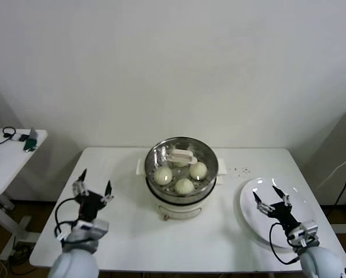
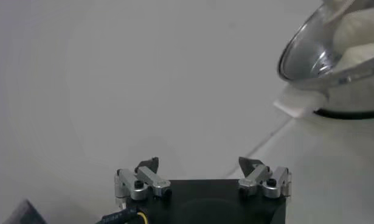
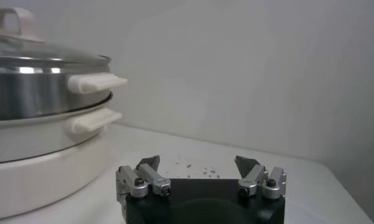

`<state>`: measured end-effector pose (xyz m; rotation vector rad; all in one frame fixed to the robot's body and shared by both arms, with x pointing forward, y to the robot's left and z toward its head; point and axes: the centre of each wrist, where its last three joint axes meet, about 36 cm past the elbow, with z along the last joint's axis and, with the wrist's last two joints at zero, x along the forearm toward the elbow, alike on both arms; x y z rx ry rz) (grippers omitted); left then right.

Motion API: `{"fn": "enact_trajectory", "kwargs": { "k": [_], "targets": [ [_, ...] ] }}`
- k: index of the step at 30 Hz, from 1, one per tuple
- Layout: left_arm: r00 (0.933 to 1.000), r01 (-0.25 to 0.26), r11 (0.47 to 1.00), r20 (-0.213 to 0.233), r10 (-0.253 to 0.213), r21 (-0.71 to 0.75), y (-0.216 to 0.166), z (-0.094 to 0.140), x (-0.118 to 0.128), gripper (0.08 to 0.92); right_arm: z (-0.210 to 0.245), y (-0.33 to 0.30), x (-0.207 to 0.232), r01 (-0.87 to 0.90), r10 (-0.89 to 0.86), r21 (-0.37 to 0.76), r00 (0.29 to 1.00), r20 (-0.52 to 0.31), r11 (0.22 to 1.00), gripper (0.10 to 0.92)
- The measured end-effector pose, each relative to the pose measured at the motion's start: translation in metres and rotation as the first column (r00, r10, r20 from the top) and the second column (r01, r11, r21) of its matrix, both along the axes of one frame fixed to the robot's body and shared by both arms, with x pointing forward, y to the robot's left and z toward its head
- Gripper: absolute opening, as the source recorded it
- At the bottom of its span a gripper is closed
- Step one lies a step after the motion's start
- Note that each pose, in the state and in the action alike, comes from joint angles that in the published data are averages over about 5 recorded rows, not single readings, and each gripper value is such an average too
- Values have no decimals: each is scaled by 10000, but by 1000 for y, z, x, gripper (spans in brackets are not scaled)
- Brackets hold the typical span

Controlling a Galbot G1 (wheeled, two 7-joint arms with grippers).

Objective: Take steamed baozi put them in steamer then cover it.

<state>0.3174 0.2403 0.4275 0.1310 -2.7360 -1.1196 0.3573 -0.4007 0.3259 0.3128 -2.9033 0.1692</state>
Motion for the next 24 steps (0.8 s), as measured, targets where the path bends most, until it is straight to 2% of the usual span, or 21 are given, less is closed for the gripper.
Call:
{"fn": "enact_trajectory", "kwargs": {
  "k": [4, 8, 14, 19, 24],
  "targets": [
    [9978, 243, 9868, 642, -141, -1604, 18, -27, -16, 823, 0, 1, -5, -89, 88, 56, 9999, 107, 9999, 823],
    [9938, 285, 9568, 1108, 39, -2893, 30, -53, -31, 823, -2, -1, -9, -108, 106, 92, 9998, 187, 9999, 823],
    [9892, 87, 9089, 1365, 531, -4170, 41, -81, -49, 823, -4, -1, -15, -89, 83, 184, 9995, 304, 9998, 823],
    [9842, -12, 8802, 1555, 851, -4747, 47, -90, -58, 823, -5, -1, -15, -48, 38, 237, 9991, 414, 9997, 823],
    [9822, -19, 8633, 1612, 964, -5046, 50, -97, -60, 823, -7, -2, -17, 18, -29, 240, 9990, 449, 9997, 823]
  ]
}}
